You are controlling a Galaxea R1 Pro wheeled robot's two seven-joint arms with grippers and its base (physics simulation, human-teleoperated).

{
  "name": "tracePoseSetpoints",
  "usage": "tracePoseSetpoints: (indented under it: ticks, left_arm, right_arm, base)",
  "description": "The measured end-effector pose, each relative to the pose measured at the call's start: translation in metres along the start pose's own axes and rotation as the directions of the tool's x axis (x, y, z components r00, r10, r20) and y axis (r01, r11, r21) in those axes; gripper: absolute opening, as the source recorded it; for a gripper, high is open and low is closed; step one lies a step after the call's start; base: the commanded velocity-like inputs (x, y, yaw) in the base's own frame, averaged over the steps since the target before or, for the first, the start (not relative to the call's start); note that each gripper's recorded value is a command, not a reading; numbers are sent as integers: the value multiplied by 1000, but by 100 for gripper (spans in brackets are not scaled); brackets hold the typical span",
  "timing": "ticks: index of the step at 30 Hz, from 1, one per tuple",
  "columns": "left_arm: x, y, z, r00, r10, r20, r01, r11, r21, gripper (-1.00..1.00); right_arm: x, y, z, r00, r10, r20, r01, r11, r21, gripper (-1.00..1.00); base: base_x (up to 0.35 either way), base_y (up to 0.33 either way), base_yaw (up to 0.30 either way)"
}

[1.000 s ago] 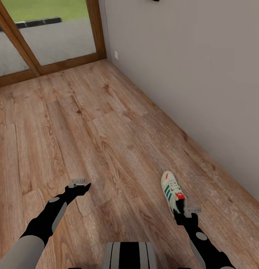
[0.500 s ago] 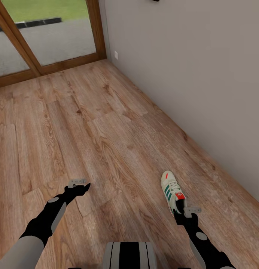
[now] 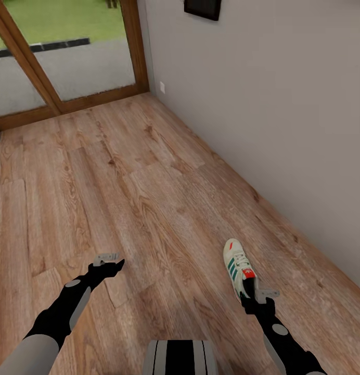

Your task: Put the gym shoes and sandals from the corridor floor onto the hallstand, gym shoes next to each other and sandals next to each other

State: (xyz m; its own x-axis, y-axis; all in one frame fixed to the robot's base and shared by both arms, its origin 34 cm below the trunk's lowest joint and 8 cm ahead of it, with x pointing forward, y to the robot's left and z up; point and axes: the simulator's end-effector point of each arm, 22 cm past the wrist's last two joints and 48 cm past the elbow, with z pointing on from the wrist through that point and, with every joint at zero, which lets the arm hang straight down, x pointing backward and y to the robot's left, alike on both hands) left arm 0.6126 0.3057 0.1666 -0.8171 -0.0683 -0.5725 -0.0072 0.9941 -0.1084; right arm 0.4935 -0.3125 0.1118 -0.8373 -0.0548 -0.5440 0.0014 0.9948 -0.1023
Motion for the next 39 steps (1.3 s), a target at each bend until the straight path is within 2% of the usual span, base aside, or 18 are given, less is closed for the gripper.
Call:
tracePoseSetpoints:
  ticks: [5, 13, 17, 21, 23, 25, 26, 27, 28, 39]
  left_arm:
    - [12, 4, -10, 1000, -1, -9, 0, 1000, -9, 100]
    - [30, 13, -31, 1000, 14, 25, -13, 999, -31, 100]
    - [85, 34, -60, 1000, 11, 0, -11, 997, -71, 100]
    - [101, 42, -74, 1000, 9, 28, -6, 996, -93, 100]
    - [120, 48, -82, 1000, 6, 30, -2, 994, -107, 100]
    - [152, 57, -92, 1000, -6, 14, 8, 992, -130, 100]
    - [157, 58, -95, 1000, -9, 15, 11, 991, -135, 100]
    - [184, 67, -108, 999, -19, 29, 24, 986, -165, 100]
    - [200, 68, -114, 1000, -27, 11, 29, 985, -172, 100]
    - [187, 68, -123, 998, -30, 51, 38, 984, -175, 100]
  right_arm:
    - [-11, -1, -3, 1000, 0, 20, 0, 1000, 0, -100]
    - [-29, -2, -9, 999, 2, 53, -2, 1000, 1, -100]
    - [-39, -3, -12, 997, 4, 71, -4, 1000, 2, -100]
    - [-49, -3, -15, 996, 6, 90, -6, 1000, 3, -100]
    - [-53, -4, -17, 995, 6, 97, -6, 1000, 4, -100]
    - [-55, -6, -19, 995, 4, 102, -4, 1000, 6, -100]
    - [-56, -6, -20, 995, 3, 105, -4, 1000, 7, -100]
    - [-41, -6, -28, 995, 2, 100, -3, 1000, 7, -100]
    - [-38, -6, -32, 994, 1, 111, -1, 1000, 5, -100]
    - [-15, -3, -64, 988, -43, 145, 44, 999, -4, -100]
  base:
    - [0, 0, 0]
    - [0, 0, 0]
    - [0, 0, 0]
    - [0, 0, 0]
    - [0, 0, 0]
    - [0, 0, -8]
    - [0, 0, -57]
    - [0, 0, -62]
    - [0, 0, -63]
    - [0, 0, -69]
